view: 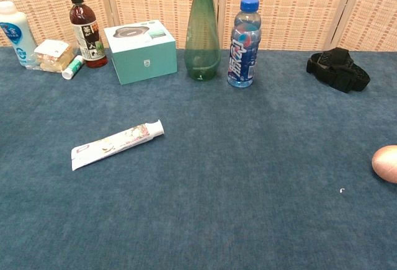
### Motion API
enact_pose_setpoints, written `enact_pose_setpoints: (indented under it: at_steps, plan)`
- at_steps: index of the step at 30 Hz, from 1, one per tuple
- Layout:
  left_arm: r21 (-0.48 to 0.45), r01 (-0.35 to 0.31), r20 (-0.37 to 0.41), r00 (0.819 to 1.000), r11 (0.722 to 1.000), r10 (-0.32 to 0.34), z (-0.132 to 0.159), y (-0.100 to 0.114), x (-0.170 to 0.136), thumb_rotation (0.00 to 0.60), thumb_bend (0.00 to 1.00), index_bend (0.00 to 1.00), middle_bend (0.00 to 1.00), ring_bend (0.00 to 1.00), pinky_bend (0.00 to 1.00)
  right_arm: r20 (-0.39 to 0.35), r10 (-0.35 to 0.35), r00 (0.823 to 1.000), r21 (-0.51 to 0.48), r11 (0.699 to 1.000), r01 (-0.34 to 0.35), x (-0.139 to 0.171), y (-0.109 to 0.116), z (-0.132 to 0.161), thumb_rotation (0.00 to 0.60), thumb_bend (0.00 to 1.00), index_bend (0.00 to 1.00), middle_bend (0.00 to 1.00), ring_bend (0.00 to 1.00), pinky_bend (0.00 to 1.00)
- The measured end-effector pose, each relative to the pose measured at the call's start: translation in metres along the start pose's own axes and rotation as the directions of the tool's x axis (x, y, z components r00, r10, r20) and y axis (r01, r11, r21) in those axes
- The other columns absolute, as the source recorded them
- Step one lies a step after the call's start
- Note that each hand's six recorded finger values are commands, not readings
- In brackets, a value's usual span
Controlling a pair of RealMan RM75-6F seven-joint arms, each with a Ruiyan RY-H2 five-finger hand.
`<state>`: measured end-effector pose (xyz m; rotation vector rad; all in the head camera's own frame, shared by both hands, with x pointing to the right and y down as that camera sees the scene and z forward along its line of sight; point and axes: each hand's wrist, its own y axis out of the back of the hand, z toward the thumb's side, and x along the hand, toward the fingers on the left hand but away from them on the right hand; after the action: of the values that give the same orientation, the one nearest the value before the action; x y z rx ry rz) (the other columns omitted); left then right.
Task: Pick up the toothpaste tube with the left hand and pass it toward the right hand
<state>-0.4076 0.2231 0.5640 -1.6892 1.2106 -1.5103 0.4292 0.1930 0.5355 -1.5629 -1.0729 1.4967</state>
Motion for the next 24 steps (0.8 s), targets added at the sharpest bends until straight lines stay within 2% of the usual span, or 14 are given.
enact_pose_setpoints:
  at_steps: [6,13,18,24]
  plan:
    - [0.000,0.009,0.004,1.000,1.000,-0.009,0.000,-0.002,0.000,0.600,0.39,0.35,0.29,0.15,0.16,-0.009,0.003,1.000,-0.003,1.000,-0.003,0.001,0.000,0.002,0.600,0.16,0.27,0.31,0.17,0.27]
    - [-0.006,0.028,0.037,0.999,1.000,-0.027,0.005,-0.005,0.005,0.600,0.37,0.34,0.29,0.15,0.16,-0.020,-0.046,0.999,0.014,0.999,0.046,-0.005,0.012,0.002,0.600,0.16,0.27,0.31,0.17,0.27]
    - [-0.001,0.061,0.094,0.994,0.998,-0.061,0.014,-0.012,0.016,0.600,0.25,0.32,0.28,0.15,0.15,-0.031,-0.076,0.997,0.032,0.997,0.077,-0.010,0.021,0.006,0.600,0.16,0.27,0.31,0.17,0.27]
    - [0.009,0.116,0.182,0.977,0.993,-0.116,0.037,-0.028,0.033,0.600,0.21,0.27,0.28,0.15,0.15,-0.025,-0.075,0.997,0.037,0.996,0.076,-0.011,0.022,0.006,0.600,0.16,0.27,0.31,0.17,0.27]
